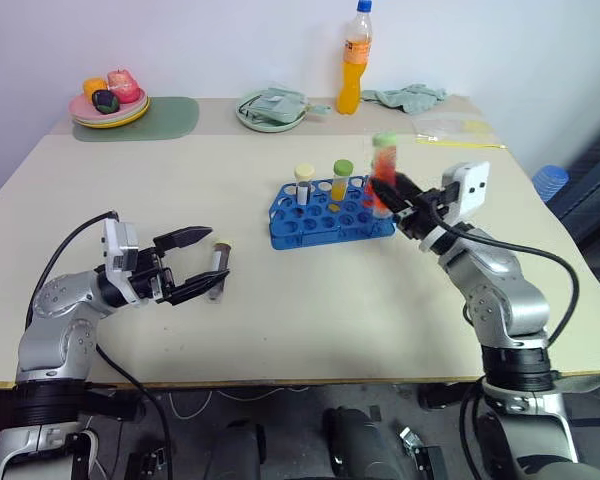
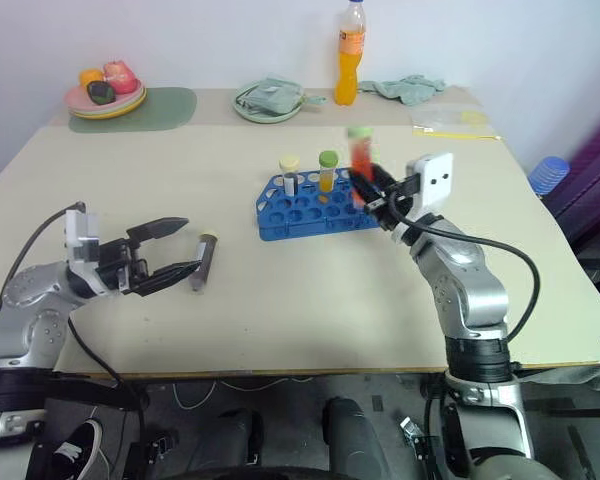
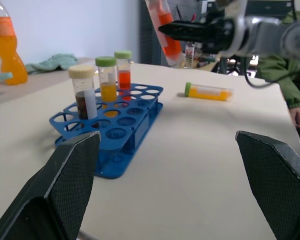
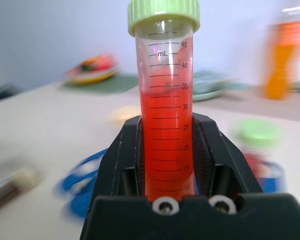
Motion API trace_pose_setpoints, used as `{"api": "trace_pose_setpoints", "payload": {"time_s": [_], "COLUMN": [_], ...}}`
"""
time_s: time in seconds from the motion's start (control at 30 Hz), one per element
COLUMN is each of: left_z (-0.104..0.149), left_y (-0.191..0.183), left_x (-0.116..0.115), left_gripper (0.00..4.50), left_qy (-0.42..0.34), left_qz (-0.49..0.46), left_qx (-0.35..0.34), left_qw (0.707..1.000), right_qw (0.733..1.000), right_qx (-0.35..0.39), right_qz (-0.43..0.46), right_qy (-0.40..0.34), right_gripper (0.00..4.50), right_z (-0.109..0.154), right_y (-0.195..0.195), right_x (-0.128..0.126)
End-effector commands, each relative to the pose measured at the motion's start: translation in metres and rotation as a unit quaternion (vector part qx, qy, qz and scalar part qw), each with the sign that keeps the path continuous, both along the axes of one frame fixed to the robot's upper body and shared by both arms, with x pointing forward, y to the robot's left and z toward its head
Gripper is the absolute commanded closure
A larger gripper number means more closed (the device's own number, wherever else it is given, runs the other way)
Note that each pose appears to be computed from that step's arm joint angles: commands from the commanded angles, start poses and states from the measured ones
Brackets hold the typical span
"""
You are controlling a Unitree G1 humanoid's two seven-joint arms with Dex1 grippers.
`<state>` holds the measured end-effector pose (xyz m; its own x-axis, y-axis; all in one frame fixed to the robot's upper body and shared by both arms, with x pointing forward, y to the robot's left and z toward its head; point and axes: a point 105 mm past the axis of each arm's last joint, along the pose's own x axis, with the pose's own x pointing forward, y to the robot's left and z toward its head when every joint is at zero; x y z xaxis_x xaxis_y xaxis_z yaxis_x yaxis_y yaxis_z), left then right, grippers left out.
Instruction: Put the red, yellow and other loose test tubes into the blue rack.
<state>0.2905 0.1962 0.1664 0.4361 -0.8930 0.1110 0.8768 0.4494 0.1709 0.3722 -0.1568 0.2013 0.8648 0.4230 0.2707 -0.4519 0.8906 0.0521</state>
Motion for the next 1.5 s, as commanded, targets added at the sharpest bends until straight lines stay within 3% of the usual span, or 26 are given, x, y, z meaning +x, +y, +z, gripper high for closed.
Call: {"api": "trace_pose_setpoints", "payload": {"time_s": [0.03,0.33,0.6,1.07,1.5], "left_z": [0.01,0.015,0.018,0.02,0.019], "left_y": [0.003,0.004,0.007,0.015,0.021], "left_x": [0.002,0.006,0.006,0.003,0.003], "left_gripper": [0.0,0.0,0.0,0.0,0.0], "left_qy": [-0.022,-0.03,-0.032,-0.03,-0.03], "left_qz": [0.008,0.012,0.016,0.02,0.024], "left_qx": [-0.001,-0.001,0.001,0.004,0.01], "left_qw": [1.0,0.999,0.999,0.999,0.999], "right_qw": [0.998,0.994,0.988,0.986,0.989], "right_qx": [0.009,0.046,0.032,0.019,0.021], "right_qz": [-0.031,-0.062,-0.121,-0.142,-0.124], "right_qy": [-0.058,-0.075,-0.091,-0.087,-0.084], "right_gripper": [3.58,3.58,3.58,3.58,3.58], "right_z": [0.004,-0.024,-0.038,-0.056,-0.055], "right_y": [-0.007,0.009,0.002,-0.004,0.014], "right_x": [0.005,0.025,0.041,0.043,0.049]}}
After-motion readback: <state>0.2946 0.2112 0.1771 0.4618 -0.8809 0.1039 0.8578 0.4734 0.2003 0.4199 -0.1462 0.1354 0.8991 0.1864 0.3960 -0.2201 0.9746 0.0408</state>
